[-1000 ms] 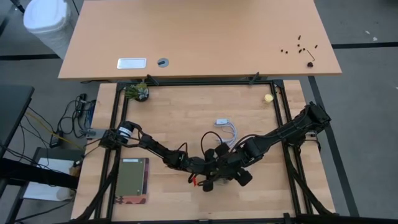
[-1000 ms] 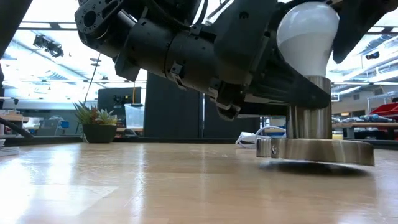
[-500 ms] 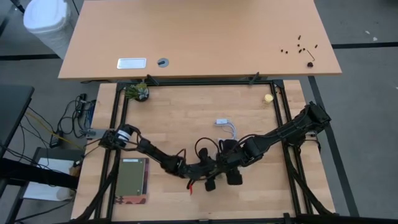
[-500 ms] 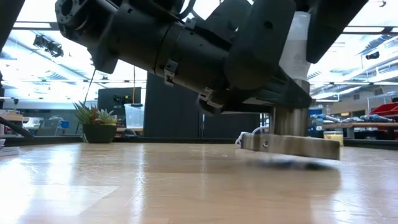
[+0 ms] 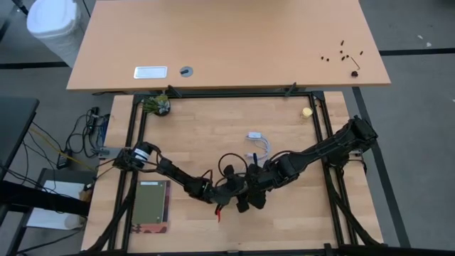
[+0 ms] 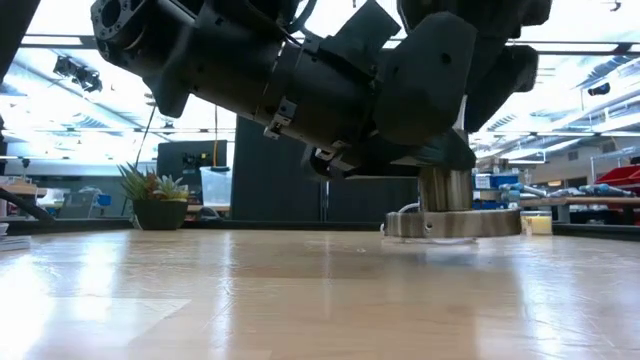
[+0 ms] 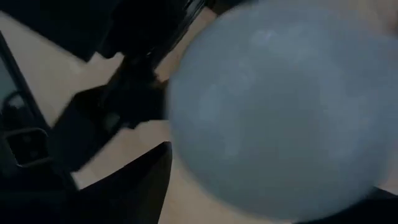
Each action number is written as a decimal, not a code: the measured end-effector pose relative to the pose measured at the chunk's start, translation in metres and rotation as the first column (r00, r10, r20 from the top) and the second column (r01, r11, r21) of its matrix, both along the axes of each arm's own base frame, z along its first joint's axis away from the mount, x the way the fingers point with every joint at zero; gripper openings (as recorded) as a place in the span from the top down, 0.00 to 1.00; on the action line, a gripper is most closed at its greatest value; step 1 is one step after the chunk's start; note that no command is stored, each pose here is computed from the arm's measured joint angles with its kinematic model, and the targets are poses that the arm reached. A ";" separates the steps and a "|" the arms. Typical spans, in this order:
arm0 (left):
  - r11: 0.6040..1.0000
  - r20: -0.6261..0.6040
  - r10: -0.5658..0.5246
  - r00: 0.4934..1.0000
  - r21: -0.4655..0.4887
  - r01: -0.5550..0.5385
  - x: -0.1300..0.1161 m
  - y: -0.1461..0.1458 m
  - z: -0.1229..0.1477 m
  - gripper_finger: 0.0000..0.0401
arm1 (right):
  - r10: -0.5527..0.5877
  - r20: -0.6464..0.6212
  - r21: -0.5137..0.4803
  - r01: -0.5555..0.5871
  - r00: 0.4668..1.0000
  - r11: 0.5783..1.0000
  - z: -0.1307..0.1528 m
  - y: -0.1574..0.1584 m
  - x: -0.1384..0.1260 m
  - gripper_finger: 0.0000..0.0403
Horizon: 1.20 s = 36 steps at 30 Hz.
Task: Screw lightbulb
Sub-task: Insert the lightbulb into the lamp
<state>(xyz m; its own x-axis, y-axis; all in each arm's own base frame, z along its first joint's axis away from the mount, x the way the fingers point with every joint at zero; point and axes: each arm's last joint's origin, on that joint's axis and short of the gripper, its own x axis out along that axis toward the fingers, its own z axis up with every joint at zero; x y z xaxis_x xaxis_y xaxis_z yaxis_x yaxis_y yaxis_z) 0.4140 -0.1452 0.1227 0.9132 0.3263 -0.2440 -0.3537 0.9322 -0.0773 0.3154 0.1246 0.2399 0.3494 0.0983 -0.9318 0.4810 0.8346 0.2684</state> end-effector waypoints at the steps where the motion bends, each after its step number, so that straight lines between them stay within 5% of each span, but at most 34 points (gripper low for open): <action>1: 1.000 0.003 0.008 1.000 -0.002 -0.008 0.000 0.000 0.000 0.53 | -0.025 -0.001 0.010 0.025 1.000 1.000 0.000 0.000 0.000 0.32; 8: 1.000 0.001 -0.004 1.000 -0.004 0.004 0.000 -0.001 0.000 0.53 | -0.078 -0.007 0.024 0.078 0.997 0.997 0.000 -0.001 0.000 0.32; 18: 1.000 -0.008 -0.013 1.000 0.000 0.013 -0.001 -0.002 -0.001 0.53 | 0.069 -0.040 0.112 -0.064 0.997 0.992 0.004 0.015 -0.009 0.32; 26: 1.000 -0.035 -0.017 0.999 0.008 0.017 -0.001 -0.002 -0.003 0.53 | 0.136 -0.037 -0.208 -0.141 0.990 0.968 0.017 0.036 -0.051 0.32; 36: 0.999 -0.041 -0.024 0.999 0.026 0.025 -0.002 -0.002 -0.003 0.53 | 0.122 0.177 -0.217 -0.082 0.977 0.973 -0.028 0.053 -0.079 0.36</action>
